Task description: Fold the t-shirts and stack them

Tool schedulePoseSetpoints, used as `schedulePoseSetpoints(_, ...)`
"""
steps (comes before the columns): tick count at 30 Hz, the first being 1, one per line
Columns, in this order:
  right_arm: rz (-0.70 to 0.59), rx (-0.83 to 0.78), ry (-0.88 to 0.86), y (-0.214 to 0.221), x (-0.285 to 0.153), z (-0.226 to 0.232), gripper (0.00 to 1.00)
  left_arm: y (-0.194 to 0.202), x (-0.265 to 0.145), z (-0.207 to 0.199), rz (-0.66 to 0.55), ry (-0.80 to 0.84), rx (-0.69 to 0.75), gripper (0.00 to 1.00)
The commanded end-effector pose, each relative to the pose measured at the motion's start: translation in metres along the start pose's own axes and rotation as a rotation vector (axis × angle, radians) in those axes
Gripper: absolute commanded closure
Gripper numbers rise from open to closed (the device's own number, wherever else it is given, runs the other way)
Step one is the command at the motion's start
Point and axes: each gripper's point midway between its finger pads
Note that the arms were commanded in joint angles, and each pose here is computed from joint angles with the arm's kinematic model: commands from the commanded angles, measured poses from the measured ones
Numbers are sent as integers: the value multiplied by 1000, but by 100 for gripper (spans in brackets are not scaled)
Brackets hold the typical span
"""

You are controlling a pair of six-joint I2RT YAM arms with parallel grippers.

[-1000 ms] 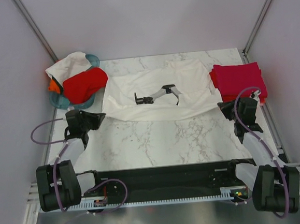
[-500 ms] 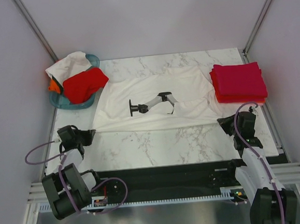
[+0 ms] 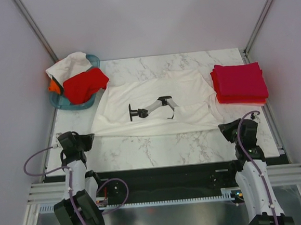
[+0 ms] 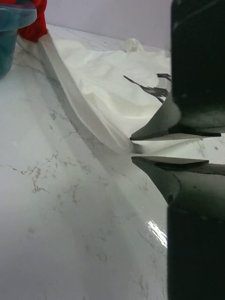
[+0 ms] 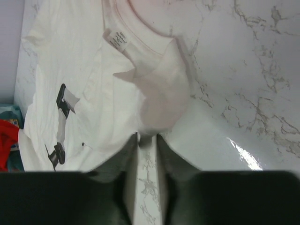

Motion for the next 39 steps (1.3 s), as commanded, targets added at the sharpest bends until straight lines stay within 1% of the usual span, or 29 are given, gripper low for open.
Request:
schedulePoseSetpoints(1,-46,-21,6,-11,-10,4,63,-5,-4,22,-46,-70,24,71)
schedulePoseSetpoints(2,-48,-28,2,-12,-11,6,51,-6,-5,22,-52,-79,23,46)
schedulePoseSetpoints(3,-54,-34,-2,-14,-12,8,43,-7,-6,21,-56,-81,37,39)
schedulePoseSetpoints(5,-82,-43,-12,-24,-16,16,41,-12,-12,10,-59,-74,61,31)
schedulePoseSetpoints(7,-107,-69,-30,-36,-18,28,41,-20,-19,-9,-78,-34,98,28)
schedulePoseSetpoints(9,-111,-95,-46,-44,-17,38,43,-23,-25,-22,-80,-5,131,26)
schedulePoseSetpoints(10,-115,-105,-78,-50,-19,50,44,-27,-29,-36,-86,31,142,24)
schedulePoseSetpoints(13,-108,-116,-106,-57,-12,67,44,-25,-36,-67,-63,120,149,22)
schedulePoseSetpoints(14,-99,-119,-122,-57,-7,74,44,-25,-37,-78,-59,153,150,20)
schedulePoseSetpoints(15,-96,-119,-131,-58,-5,78,43,-23,-41,-92,-50,182,138,18)
schedulePoseSetpoints(16,-104,-122,-169,-60,-4,91,42,-21,-39,-97,-39,184,132,12)
schedulePoseSetpoints(17,-85,-121,-158,-57,4,91,40,-20,-38,-104,-35,196,127,6)
schedulePoseSetpoints(18,-79,-123,-161,-56,7,95,39,-18,-41,-122,-34,236,125,2)
schedulePoseSetpoints(19,-70,-132,-179,-55,9,105,37,-15,-40,-130,-25,245,123,0)
schedulePoseSetpoints(20,-61,-137,-179,-54,17,108,30,-10,-33,-133,-4,233,124,0)
schedulePoseSetpoints(21,-58,-153,-209,-53,17,122,28,-5,-34,-152,-2,260,134,0)
schedulePoseSetpoints(22,-53,-155,-209,-52,21,125,23,-1,-31,-159,-1,258,139,0)
schedulePoseSetpoints(23,-29,-158,-189,-47,28,122,16,5,-20,-161,12,227,144,0)
schedulePoseSetpoints(24,-37,-163,-216,-52,29,133,15,7,-19,-179,-6,250,146,0)
schedulePoseSetpoints(25,-30,-166,-222,-51,32,137,14,8,-16,-187,-7,256,140,0)
schedulePoseSetpoints(26,-13,-167,-207,-48,38,136,9,8,-10,-192,-8,251,132,0)
schedulePoseSetpoints(27,-8,-171,-207,-49,41,137,8,9,-1,-199,1,241,119,0)
schedulePoseSetpoints(30,-4,-177,-222,-51,45,145,7,10,20,-221,-1,286,109,0)
schedulePoseSetpoints(32,-20,-177,-227,-53,46,147,7,7,31,-231,-27,295,81,0)
schedulePoseSetpoints(34,-32,-171,-229,-54,47,146,7,9,51,-231,-40,262,64,0)
schedulePoseSetpoints(36,-44,-167,-242,-57,47,149,7,7,61,-244,-77,275,52,0)
schedulePoseSetpoints(37,-48,-165,-249,-57,46,151,7,7,76,-238,-87,246,53,0)
schedulePoseSetpoints(38,-46,-163,-250,-57,47,151,7,17,79,-244,-81,255,66,0)
schedulePoseSetpoints(39,-51,-163,-256,-59,46,153,7,15,81,-255,-106,269,66,0)
Point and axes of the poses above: each gripper's point midway between its finger pads, its own x axis out along the fingers, its own z axis along the line the jaws close on, y = z × x, and after that the axes turned 4 degrees about -x, right-handed
